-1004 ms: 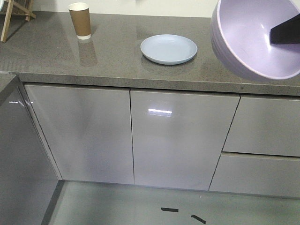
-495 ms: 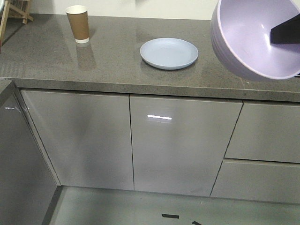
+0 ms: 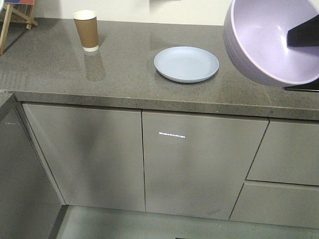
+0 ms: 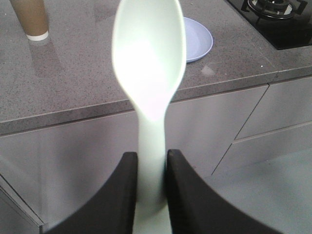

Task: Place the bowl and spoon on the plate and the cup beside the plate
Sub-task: 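Drive the base toward the counter with the pale blue plate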

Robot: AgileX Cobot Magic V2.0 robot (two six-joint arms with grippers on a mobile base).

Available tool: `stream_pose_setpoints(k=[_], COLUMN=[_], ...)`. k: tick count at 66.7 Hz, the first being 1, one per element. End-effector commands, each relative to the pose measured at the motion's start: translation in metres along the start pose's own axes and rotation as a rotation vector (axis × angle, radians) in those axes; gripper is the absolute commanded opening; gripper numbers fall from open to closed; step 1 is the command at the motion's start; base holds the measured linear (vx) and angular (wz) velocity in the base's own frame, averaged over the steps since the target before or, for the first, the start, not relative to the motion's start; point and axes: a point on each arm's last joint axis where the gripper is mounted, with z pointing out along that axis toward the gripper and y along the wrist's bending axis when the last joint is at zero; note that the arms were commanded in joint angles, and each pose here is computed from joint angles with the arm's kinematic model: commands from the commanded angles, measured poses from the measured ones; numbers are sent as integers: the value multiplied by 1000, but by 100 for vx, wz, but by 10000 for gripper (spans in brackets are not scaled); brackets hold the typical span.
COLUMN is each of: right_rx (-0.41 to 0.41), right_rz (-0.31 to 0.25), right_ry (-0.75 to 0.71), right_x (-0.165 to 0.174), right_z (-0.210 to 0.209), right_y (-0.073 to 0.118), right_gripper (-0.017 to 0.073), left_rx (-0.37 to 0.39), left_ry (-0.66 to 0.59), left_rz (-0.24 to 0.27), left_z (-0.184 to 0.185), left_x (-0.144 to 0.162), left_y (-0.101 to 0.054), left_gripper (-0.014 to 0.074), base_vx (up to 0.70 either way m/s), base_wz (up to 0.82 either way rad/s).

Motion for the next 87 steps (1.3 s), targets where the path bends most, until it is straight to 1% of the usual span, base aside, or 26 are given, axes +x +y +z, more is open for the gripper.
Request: stream_pose_setpoints(k=[1, 87], right_rx=[-19, -18], right_rz=[-19, -19], right_ry=[-101, -101], right_x=[-9, -9], right_z=[-14, -14], right_y=[11, 11], right_gripper=[-6, -6], left_rx=[9, 9], left_ry=[-102, -102], left_rz=[-2, -2], left_z=[-11, -11], left_x=[-11, -11], left_y=[-4, -4], left_gripper=[-6, -6], base_vx=[10, 8], base_wz=[0, -1])
